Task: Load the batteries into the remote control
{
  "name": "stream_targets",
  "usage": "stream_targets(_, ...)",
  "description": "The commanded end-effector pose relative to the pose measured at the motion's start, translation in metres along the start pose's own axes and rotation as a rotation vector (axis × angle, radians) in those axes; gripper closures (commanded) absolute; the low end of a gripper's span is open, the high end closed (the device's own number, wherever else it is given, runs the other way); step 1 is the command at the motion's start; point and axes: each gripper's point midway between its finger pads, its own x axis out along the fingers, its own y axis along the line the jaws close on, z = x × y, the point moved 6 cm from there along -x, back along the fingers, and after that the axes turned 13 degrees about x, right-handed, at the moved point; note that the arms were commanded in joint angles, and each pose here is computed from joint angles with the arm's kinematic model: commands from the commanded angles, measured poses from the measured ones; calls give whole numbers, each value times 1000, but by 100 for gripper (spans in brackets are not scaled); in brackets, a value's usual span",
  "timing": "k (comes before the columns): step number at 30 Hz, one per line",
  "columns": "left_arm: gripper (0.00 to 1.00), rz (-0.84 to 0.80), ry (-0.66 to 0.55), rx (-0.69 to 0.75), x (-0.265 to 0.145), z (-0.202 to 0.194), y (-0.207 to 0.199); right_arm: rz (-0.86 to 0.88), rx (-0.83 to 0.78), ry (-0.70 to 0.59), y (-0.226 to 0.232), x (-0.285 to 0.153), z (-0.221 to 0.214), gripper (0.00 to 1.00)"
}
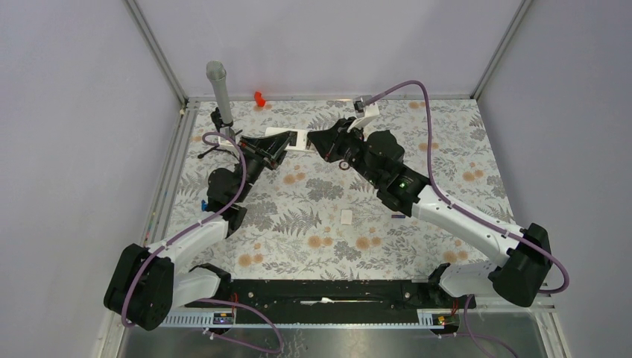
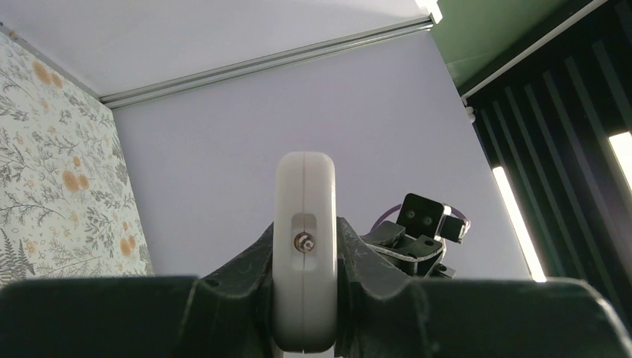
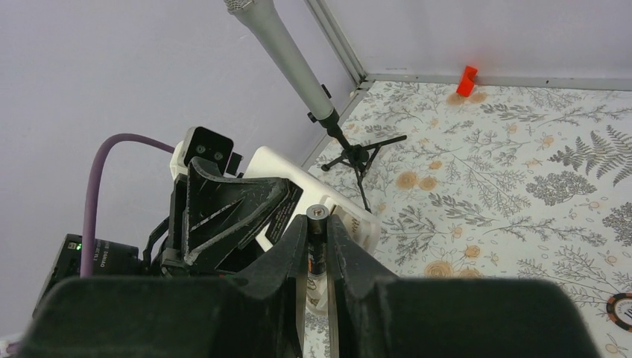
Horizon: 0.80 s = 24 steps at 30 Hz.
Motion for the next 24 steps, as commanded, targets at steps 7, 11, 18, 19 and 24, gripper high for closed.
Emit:
stream_targets(7, 100, -173, -66, 23, -1, 11, -39, -48, 37, -25, 6, 5, 7, 87)
stream_targets(11, 100, -196, -62, 5, -2, 10, -41, -98, 65, 14, 2, 8, 1, 82)
stream_targets(18, 100, -204, -56, -44, -3, 9, -41, -175, 41, 14, -6, 13, 2, 79)
stream_targets(19, 100, -202, -55, -50, -3, 9, -41, -182, 34, 14, -6, 14, 2, 78)
stream_targets(24, 100, -186, -58, -100, -2, 10, -38, -193, 16, 25, -8, 17, 1, 74)
